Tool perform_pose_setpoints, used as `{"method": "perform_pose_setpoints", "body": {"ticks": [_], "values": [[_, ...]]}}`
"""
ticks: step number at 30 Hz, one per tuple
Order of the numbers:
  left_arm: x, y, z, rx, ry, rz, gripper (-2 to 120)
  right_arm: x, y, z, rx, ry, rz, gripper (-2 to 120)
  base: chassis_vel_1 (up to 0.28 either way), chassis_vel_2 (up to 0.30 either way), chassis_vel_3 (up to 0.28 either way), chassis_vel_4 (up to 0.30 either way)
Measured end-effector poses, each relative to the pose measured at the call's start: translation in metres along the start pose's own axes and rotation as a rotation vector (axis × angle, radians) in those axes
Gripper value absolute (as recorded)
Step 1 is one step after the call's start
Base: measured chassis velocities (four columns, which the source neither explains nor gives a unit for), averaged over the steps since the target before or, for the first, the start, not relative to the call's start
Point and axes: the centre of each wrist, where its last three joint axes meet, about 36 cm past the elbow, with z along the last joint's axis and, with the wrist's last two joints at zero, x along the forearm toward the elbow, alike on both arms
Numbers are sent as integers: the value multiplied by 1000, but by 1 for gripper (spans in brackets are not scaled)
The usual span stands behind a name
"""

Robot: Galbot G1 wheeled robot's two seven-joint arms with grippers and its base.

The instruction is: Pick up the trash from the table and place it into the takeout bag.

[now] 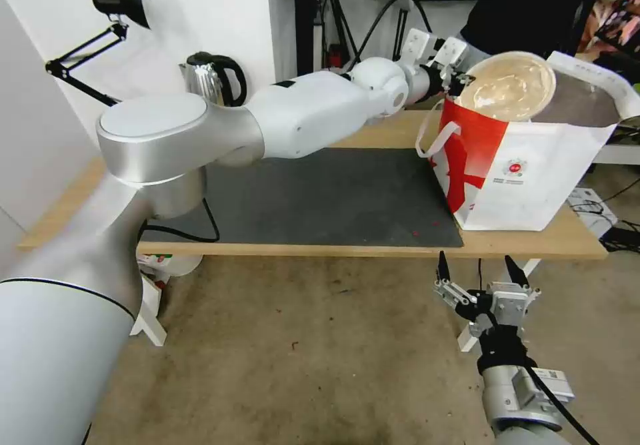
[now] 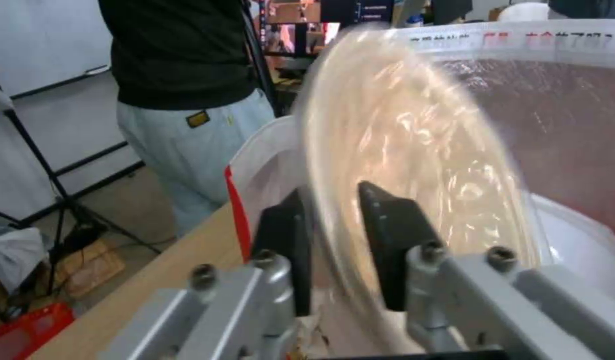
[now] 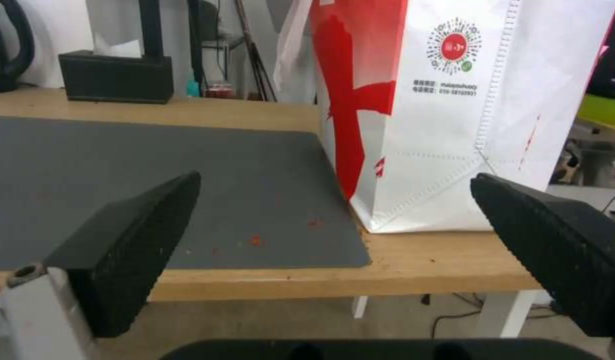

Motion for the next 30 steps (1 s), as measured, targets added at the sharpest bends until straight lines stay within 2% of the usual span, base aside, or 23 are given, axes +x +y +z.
{"method": "perform_pose_setpoints", "body": {"ticks": [3,4,7,8,9,10,12,13,16,20,30], "values": [[0,0,-3,-3,2,1,36,0,0,0,0,0,0,100,0,0,0,0],[0,0,-3,-3,2,1,36,0,0,0,0,0,0,100,0,0,0,0],[2,-1,-10,-10,5,1,50,0,0,0,0,0,0,100,0,0,0,0],[2,-1,-12,-12,5,2,57,0,0,0,0,0,0,100,0,0,0,0],[2,-1,-12,-12,5,2,57,0,0,0,0,0,0,100,0,0,0,0],[3,-4,-17,-16,5,10,72,0,0,0,0,0,0,100,0,0,0,0],[3,-4,-21,-11,7,10,80,0,0,0,0,0,0,100,0,0,0,0],[3,-4,-21,-11,7,10,80,0,0,0,0,0,0,100,0,0,0,0],[3,-5,-23,-9,3,11,95,0,0,0,0,0,0,100,0,0,0,0],[4,-7,-25,-13,1,17,99,0,0,0,0,0,0,100,0,0,0,0],[3,-10,-26,-21,5,25,100,0,0,0,0,0,0,100,0,0,0,0]]}}
